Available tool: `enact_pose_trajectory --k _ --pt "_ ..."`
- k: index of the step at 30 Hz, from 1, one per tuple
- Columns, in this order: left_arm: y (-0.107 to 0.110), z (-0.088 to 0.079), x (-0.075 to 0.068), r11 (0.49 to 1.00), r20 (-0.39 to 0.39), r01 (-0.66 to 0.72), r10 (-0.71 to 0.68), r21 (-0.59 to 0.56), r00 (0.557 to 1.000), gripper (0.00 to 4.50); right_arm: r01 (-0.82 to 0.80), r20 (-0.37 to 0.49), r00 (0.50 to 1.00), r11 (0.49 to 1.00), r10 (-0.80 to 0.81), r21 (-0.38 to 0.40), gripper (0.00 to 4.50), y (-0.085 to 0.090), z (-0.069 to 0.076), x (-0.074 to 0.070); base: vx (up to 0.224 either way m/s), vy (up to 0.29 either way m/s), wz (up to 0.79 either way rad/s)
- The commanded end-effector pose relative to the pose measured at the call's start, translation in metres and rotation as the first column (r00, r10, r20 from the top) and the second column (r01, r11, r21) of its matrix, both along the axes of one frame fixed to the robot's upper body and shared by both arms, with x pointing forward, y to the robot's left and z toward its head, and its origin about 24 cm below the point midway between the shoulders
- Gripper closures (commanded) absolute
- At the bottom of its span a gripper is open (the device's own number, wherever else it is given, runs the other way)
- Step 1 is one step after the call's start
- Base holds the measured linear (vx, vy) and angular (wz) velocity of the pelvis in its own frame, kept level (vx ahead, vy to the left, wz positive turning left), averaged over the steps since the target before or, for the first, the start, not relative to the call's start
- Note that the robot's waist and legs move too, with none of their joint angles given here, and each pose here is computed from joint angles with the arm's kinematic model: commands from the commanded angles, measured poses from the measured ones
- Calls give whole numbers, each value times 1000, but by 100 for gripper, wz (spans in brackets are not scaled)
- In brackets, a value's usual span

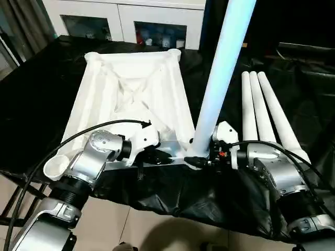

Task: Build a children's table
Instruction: Rotate leg to tighten

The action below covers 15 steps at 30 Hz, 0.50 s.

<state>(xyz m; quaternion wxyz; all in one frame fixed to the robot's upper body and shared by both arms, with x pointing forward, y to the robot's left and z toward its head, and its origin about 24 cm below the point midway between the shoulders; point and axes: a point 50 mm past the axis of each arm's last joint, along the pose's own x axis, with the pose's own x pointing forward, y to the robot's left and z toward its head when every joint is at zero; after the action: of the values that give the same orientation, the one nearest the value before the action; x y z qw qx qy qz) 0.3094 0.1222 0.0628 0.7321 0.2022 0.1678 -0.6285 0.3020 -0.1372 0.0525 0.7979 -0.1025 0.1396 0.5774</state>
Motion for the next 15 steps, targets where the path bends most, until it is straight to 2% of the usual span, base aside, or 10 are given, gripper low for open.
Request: enact_pose_trajectory --k 1,4,7,11,12,13,14,15 --pt "-10 4 4 999 39 -37 38 -8 999 450 -115 -110 987 993 119 38 172 33 -22 -19 0 0 0" --pt "-13 3 4 998 44 -56 57 -17 997 450 -37 -89 995 999 40 31 177 37 -25 -15 0 0 0" --pt "-23 1 5 992 54 -121 123 -39 991 450 142 -68 988 990 -141 8 178 44 -33 -5 -20 0 -2" --pt "-45 -3 6 964 53 -257 261 -76 964 450 419 -72 906 908 -417 19 179 62 -41 8 -55 -1 -8" --pt "-48 -3 6 960 49 -267 271 -84 961 450 442 -76 895 897 -440 23 179 66 -41 9 0 0 0" --pt "-61 -3 6 950 32 -289 295 -116 955 450 505 -64 862 863 -502 29 179 83 -40 11 0 0 0" --pt "-61 -3 6 950 32 -289 295 -116 955 450 505 -64 862 863 -502 29 179 83 -40 11 0 0 0" --pt "-66 -3 5 950 31 -289 294 -120 955 450 519 -51 854 854 -517 32 179 92 -38 13 0 0 0"
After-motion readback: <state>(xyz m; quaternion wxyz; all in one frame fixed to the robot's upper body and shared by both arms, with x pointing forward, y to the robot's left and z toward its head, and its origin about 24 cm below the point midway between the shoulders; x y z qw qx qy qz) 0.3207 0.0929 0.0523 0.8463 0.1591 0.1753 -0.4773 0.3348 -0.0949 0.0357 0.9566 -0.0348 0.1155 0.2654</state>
